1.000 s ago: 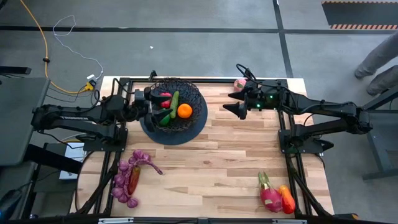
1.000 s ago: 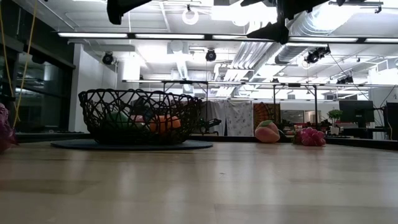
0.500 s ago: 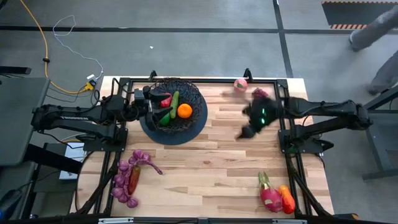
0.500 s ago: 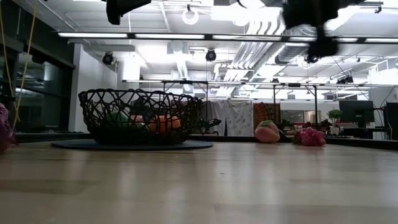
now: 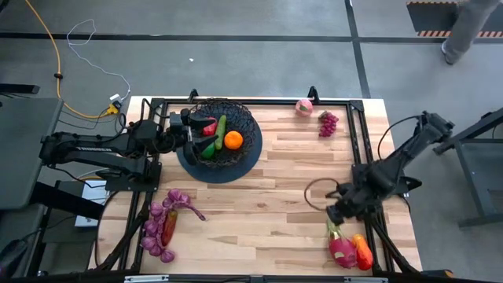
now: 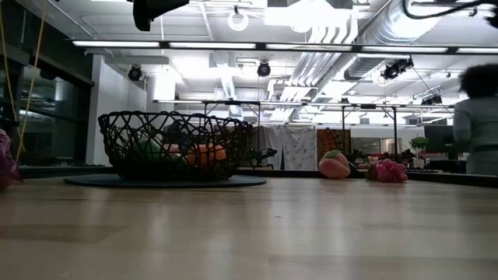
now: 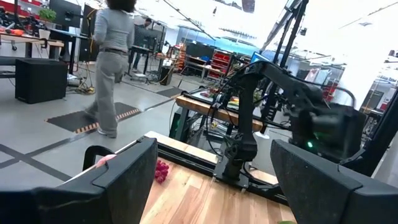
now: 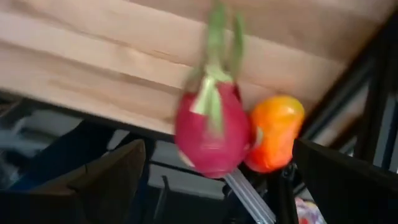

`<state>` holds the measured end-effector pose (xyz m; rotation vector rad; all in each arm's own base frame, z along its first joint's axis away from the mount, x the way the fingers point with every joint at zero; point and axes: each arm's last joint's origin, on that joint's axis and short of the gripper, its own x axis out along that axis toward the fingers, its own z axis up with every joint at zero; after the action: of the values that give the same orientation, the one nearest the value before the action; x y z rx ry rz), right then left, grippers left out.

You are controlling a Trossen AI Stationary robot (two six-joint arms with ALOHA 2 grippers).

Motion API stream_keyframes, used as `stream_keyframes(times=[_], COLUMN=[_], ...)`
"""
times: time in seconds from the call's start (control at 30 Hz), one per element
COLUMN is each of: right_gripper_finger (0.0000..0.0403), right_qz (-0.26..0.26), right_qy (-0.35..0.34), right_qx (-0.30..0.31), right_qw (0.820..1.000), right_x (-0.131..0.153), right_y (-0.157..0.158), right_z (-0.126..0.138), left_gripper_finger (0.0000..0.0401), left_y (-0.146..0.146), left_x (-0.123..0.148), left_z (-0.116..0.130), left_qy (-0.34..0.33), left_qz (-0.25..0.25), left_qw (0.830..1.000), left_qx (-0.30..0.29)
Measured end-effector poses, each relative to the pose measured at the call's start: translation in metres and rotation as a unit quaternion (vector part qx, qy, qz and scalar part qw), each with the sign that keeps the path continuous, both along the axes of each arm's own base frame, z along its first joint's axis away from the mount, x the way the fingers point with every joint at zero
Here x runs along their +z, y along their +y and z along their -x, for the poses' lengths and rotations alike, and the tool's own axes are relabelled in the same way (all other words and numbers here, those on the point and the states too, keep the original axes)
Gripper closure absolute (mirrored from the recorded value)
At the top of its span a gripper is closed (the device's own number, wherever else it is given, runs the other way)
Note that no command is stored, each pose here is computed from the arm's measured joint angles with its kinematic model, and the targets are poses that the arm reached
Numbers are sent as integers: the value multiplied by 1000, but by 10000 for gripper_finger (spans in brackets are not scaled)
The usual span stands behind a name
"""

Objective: Build produce basket
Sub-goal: Put the red dragon fruit into the black wire basket

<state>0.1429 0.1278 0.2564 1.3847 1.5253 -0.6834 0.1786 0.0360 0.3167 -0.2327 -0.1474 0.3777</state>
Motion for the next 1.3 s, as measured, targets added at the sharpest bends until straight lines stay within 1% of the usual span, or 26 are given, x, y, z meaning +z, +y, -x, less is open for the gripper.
stream_keyframes(times=[0.07,0.2,0.43,0.57,0.7,0.8,1.0,1.2,1.3], right_gripper_finger=[5,5,5,5,5,5,5,6,15], right_qz=[1,-7,-14,-4,3,4,9,13,10], right_qy=[26,52,55,98,108,111,138,139,136], right_qx=[3,9,16,22,24,36,55,73,84], right_qw=[1000,999,998,995,994,993,989,987,987], right_x=[-7,-24,-55,-72,-83,-91,-106,-112,-112], right_y=[12,33,57,63,67,69,73,73,73], right_z=[0,-10,-34,-37,-41,-44,-45,-46,-46], left_gripper_finger=[98,98,98,98,98,98,98,98,98], left_y=[0,0,0,0,0,0,0,0,0], left_x=[0,0,0,0,0,0,0,0,0], left_z=[0,0,0,0,0,0,0,0,0], left_qy=[0,0,0,-1,-2,-5,-5,-5,-5], left_qz=[0,0,0,1,5,12,12,12,12], left_qw=[1000,1000,1000,1000,1000,1000,1000,1000,1000], left_qx=[0,0,0,0,-1,-2,1,3,5])
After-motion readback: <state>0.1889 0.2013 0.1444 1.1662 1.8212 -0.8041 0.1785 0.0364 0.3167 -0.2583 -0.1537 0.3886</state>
